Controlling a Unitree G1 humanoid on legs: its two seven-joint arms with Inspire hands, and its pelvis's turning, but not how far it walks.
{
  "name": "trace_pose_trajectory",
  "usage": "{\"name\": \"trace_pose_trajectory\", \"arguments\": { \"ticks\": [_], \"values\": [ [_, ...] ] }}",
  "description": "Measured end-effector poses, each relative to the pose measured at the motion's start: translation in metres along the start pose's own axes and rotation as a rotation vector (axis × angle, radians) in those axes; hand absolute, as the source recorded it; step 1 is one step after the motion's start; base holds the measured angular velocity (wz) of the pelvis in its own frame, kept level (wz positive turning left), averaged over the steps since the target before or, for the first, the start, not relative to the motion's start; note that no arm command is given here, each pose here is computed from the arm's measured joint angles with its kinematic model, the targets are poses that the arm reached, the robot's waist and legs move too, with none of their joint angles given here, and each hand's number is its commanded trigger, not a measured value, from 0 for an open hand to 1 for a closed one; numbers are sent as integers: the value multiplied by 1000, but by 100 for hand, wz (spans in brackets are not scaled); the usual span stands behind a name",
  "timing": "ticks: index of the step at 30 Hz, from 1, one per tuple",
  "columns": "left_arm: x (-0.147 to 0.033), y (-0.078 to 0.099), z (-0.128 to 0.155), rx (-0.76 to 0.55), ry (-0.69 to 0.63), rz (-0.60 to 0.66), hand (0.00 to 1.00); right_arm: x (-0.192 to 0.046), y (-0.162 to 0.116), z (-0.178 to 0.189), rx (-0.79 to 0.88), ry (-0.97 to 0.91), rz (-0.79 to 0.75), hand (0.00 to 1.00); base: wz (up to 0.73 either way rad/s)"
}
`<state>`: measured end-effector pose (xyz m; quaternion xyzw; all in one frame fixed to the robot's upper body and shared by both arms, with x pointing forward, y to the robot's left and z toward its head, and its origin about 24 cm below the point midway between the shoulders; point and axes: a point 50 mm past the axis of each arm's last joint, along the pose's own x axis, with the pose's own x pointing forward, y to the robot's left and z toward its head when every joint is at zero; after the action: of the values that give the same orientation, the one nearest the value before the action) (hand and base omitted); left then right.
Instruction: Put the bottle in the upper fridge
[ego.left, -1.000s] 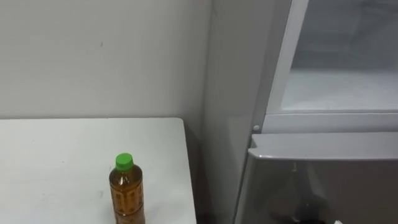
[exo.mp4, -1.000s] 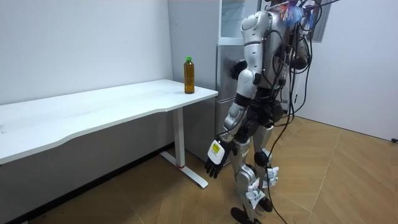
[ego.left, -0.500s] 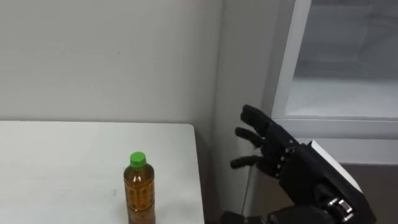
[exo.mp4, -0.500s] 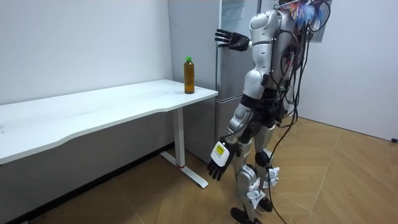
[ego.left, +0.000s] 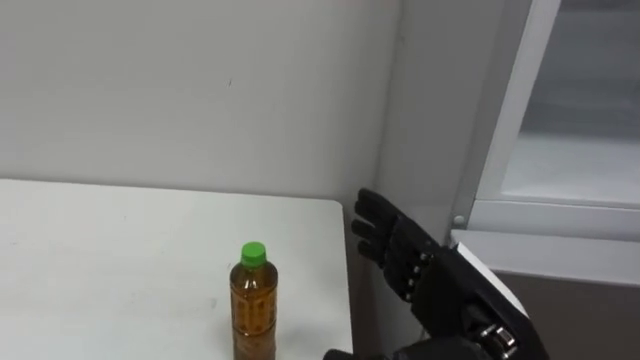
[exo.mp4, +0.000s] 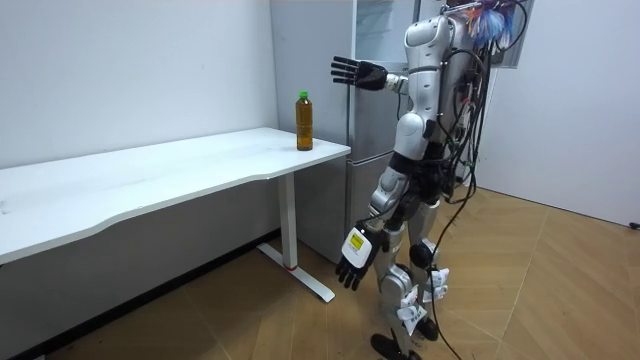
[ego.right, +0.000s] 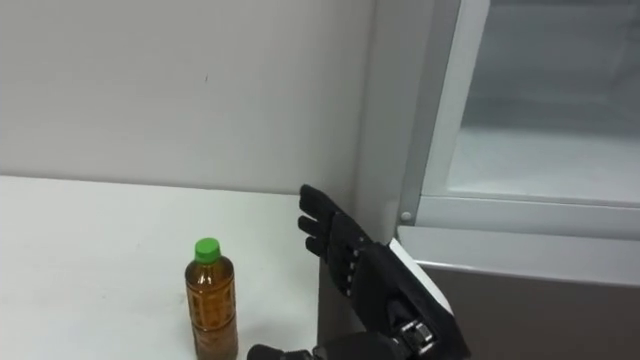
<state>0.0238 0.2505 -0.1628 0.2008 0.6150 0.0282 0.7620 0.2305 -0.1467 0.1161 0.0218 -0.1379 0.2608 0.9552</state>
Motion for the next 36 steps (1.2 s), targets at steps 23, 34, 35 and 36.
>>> {"name": "trace_pose_trajectory", "arguments": {
  "ticks": [23,34,35,36],
  "values": [
    [0,-2,1,27,6,-26,0,30,-5,-13,56,7,-149,0,3],
    [-1,-2,-1,70,13,-12,0,37,-16,-30,57,80,-275,0,13],
    [-1,-2,-2,71,16,-12,0,37,-16,-30,58,81,-277,0,18],
    [-2,-2,-4,74,20,-10,0,36,-18,-33,58,90,-285,0,17]
  ]
}}
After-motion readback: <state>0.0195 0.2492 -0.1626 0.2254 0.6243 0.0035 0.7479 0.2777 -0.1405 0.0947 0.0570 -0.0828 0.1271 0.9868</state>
